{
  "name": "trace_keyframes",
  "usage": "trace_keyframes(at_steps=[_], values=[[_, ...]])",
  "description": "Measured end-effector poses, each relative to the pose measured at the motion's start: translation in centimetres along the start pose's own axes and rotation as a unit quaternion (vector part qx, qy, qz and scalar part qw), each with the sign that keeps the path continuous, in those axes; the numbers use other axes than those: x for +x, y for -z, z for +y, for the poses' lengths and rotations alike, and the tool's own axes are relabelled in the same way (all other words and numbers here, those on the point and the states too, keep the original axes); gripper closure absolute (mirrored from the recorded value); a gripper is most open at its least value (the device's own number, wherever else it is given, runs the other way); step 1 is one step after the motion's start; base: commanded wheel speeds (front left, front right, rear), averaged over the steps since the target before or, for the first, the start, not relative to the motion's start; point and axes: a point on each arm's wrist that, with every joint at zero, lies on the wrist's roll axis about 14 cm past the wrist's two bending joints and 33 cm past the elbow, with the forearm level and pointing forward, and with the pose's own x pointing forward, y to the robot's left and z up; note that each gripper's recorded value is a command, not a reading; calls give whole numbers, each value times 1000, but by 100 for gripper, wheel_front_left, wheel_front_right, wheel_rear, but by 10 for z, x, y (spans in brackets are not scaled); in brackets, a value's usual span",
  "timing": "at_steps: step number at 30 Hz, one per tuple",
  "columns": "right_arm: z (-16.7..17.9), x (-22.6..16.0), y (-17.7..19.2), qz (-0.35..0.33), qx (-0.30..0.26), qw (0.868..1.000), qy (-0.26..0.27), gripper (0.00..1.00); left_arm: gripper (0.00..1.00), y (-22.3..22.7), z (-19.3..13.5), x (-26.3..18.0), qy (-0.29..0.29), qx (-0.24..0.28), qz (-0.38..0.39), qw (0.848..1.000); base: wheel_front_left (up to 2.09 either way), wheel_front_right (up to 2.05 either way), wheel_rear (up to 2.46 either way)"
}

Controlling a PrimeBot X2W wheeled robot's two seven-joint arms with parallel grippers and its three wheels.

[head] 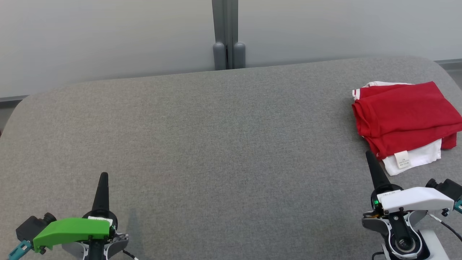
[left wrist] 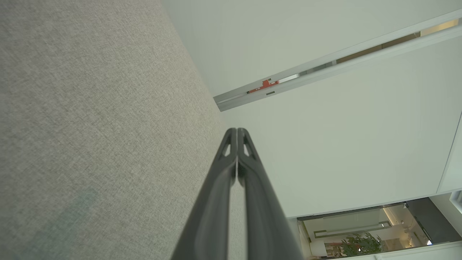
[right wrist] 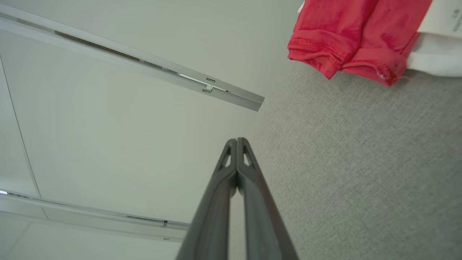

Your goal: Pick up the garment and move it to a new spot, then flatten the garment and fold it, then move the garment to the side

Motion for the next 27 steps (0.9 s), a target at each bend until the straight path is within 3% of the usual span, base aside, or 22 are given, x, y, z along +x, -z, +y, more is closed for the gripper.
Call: trace_keyframes(at_steps=[27], values=[[-3, 0, -5, 1, 113, 994, 3, 100, 100, -10, -4, 2, 10, -97, -3, 995, 0, 0, 0]])
